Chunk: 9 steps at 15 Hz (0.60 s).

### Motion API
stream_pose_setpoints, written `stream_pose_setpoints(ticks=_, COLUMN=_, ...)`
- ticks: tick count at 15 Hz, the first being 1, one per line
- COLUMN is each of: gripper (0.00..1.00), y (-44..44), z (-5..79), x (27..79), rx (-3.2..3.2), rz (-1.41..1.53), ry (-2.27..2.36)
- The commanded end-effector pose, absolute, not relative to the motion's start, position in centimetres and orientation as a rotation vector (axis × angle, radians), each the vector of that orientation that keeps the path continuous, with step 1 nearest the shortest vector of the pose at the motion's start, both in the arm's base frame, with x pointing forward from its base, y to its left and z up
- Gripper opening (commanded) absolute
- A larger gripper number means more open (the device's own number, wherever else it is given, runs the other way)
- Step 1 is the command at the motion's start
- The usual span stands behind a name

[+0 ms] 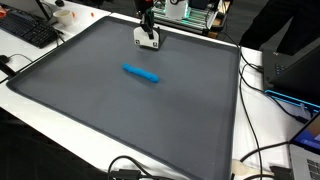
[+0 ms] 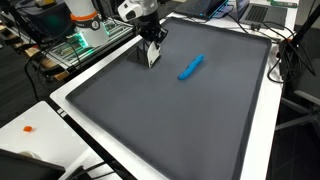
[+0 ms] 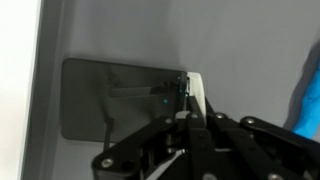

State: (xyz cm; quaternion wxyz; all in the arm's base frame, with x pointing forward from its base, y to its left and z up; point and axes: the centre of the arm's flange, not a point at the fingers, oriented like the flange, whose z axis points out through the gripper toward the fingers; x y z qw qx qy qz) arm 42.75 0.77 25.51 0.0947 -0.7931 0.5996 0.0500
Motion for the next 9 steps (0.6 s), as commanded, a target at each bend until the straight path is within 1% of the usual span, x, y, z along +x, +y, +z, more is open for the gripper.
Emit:
stream_pose_setpoints(ticks=1, gripper=0.01, y=1.9, z=28.8, x=43.9, rx=-2.405, rz=0.055, ry=1.723)
stream_pose_setpoints(ticks=5, gripper=0.01, y=4.2, z=32.1, x=47.3, rx=-2.609, rz=-0.029, ry=1.545)
stream_pose_setpoints(ticks=9, gripper=0.01, y=7.3, z=34.0, x=50.7, rx=-2.838, rz=-0.031, ry=1.269)
